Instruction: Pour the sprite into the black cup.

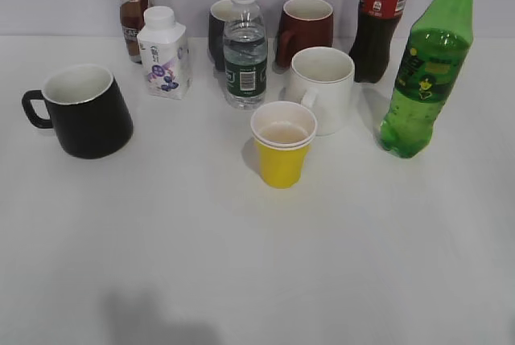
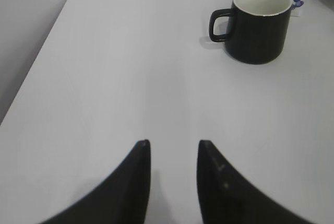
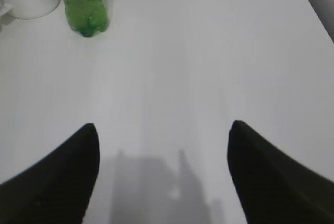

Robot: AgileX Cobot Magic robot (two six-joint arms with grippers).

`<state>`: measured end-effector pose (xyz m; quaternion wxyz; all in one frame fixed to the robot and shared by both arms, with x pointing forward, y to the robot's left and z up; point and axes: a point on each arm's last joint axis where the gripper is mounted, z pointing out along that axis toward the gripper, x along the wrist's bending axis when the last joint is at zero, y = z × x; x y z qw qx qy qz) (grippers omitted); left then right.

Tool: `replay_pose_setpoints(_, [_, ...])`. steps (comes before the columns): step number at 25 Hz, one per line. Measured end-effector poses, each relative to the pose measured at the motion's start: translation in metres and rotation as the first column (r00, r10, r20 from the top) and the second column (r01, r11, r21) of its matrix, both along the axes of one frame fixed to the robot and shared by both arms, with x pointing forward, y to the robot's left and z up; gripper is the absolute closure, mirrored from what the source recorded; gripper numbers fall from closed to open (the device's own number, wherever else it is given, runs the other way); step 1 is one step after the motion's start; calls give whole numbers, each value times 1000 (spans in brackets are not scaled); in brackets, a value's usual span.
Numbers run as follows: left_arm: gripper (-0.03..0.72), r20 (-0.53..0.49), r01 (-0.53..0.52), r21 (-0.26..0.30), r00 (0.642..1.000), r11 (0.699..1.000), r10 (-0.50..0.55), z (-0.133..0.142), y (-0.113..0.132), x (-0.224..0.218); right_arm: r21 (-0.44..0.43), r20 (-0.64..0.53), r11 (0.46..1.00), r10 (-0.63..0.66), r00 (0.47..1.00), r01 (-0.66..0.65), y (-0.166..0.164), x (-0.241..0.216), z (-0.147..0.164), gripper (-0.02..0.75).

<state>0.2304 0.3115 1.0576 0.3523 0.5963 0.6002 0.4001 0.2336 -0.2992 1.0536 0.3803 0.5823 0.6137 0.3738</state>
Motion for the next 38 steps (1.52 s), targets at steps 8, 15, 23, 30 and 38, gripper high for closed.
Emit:
replay_pose_setpoints(8, [447,0,0,0,1000,1000,0,0,0,0,0,0,1000,0,1000,0,0,0,0,167])
replay_pose_setpoints(15, [447,0,0,0,1000,1000,0,0,0,0,0,0,1000,0,1000,0,0,0,0,167])
replay_pose_setpoints(23, [447,0,0,0,1000,1000,0,0,0,0,0,0,1000,0,1000,0,0,0,0,167])
replay_pose_setpoints(30, [447,0,0,0,1000,1000,0,0,0,0,0,0,1000,0,1000,0,0,0,0,167])
replay_pose_setpoints(38, [447,201,38,-22,979,999,-33,21,-4,5,0,0,1000,0,1000,0,0,0,0,167])
